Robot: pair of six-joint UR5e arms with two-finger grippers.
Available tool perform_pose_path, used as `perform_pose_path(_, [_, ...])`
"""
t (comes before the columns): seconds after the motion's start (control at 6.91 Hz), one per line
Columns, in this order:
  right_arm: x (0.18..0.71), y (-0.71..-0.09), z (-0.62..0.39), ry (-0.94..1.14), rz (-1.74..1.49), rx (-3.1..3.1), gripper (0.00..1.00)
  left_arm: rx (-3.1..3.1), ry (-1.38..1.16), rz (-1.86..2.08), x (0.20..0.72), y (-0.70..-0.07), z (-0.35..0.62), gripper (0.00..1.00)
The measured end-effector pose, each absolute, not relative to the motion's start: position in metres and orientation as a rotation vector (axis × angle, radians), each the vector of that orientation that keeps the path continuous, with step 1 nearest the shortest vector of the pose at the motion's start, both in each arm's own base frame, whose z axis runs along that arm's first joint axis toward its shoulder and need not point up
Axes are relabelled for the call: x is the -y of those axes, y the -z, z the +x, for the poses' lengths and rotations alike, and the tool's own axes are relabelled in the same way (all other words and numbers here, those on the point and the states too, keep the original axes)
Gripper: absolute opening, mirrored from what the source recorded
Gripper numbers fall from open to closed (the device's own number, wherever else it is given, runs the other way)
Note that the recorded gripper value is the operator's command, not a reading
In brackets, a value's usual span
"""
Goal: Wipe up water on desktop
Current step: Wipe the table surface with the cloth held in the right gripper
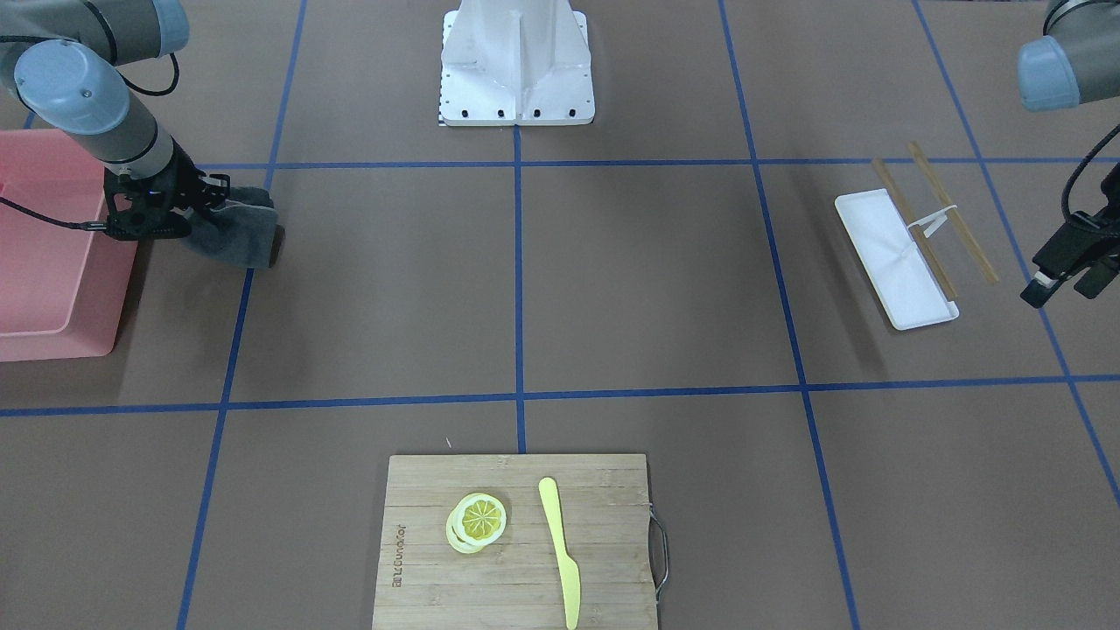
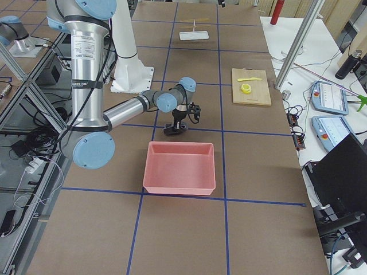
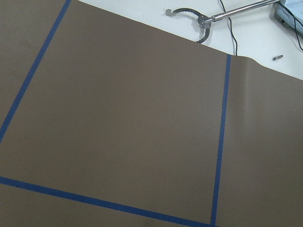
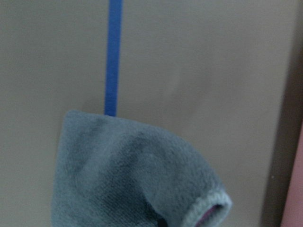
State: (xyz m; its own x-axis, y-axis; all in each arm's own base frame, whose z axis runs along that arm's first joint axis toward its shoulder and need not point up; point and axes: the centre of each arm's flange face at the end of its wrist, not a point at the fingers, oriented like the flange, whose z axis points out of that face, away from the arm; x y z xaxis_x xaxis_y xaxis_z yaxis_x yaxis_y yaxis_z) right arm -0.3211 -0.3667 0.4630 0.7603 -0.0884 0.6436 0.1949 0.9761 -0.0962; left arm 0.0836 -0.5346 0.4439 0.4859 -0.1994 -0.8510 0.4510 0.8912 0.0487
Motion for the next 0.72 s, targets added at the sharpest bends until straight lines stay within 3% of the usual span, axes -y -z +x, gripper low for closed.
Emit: perform_pose_path(0.72, [0.354,-0.221,-0.559,0.044,-0.233,0.845,0.00,-0.995,0.402,0.270,0.532,-0.447,0.081,0.97])
